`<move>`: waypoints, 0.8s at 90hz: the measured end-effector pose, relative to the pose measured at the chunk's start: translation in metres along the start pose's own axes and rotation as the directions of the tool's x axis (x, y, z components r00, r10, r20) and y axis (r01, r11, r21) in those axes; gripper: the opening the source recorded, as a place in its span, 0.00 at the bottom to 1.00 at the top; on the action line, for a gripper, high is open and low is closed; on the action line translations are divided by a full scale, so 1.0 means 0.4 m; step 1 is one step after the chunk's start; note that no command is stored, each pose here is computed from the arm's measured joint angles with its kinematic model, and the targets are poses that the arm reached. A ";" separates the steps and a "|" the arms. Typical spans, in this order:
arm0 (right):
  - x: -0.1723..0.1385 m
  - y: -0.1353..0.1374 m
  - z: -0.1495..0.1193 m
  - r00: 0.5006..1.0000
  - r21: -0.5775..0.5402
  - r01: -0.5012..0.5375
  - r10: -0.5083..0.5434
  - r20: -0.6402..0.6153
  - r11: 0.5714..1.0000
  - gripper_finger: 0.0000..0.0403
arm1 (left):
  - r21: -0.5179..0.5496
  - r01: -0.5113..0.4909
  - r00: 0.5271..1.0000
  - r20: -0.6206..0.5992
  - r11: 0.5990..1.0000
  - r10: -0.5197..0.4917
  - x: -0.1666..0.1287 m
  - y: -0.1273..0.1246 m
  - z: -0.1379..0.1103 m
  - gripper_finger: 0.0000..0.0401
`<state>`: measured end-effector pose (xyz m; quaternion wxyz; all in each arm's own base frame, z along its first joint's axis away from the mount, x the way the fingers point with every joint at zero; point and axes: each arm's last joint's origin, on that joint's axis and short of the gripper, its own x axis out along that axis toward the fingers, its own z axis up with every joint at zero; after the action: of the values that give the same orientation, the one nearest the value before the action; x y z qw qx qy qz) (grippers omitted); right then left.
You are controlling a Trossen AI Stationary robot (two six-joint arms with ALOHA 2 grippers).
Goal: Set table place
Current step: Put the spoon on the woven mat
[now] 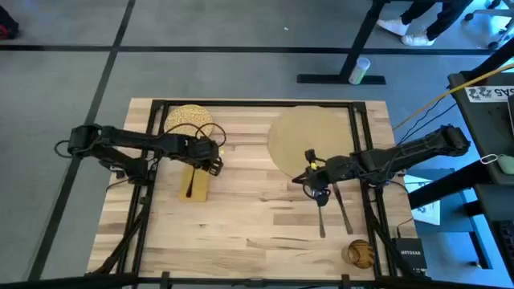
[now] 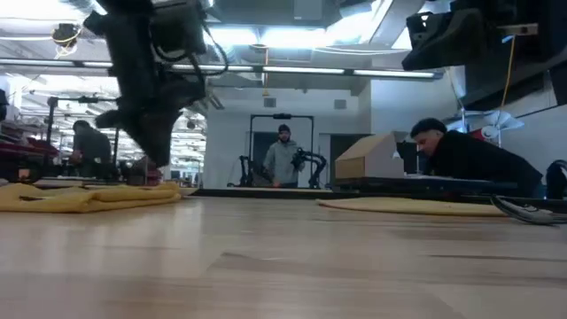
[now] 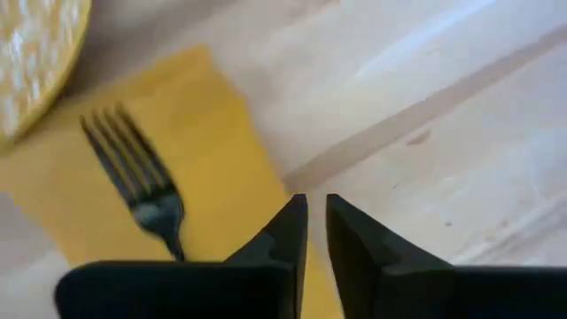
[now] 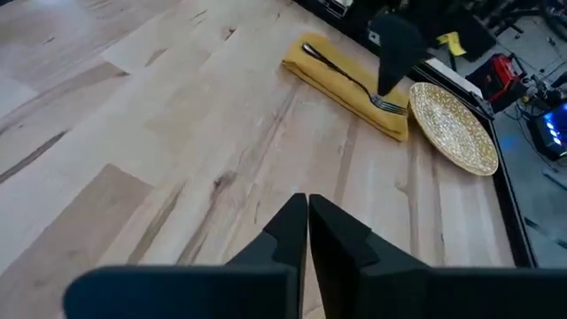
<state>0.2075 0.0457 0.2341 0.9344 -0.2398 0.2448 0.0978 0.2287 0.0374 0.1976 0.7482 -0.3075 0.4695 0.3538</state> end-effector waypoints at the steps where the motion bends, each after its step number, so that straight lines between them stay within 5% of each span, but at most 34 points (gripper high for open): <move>1: 0.000 0.000 0.000 1.000 0.000 0.000 0.000 0.000 1.000 0.01 | 0.010 -0.001 1.000 0.002 1.000 0.001 0.000 0.001 0.002 0.02; 29: 0.000 -0.001 0.000 1.000 0.000 0.008 -0.008 -0.003 1.000 0.01 | 0.194 -0.071 0.997 -0.012 0.978 0.075 0.010 0.062 0.047 0.00; 72: 0.000 -0.003 -0.001 0.999 -0.001 0.035 -0.035 -0.014 0.999 0.01 | 0.220 -0.157 0.985 -0.041 0.963 0.170 0.021 0.168 0.104 0.00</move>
<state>0.2076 0.0446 0.2342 0.9341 -0.2452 0.2470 0.0796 0.1965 0.1100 0.1966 0.7313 -0.1950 0.5509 0.3518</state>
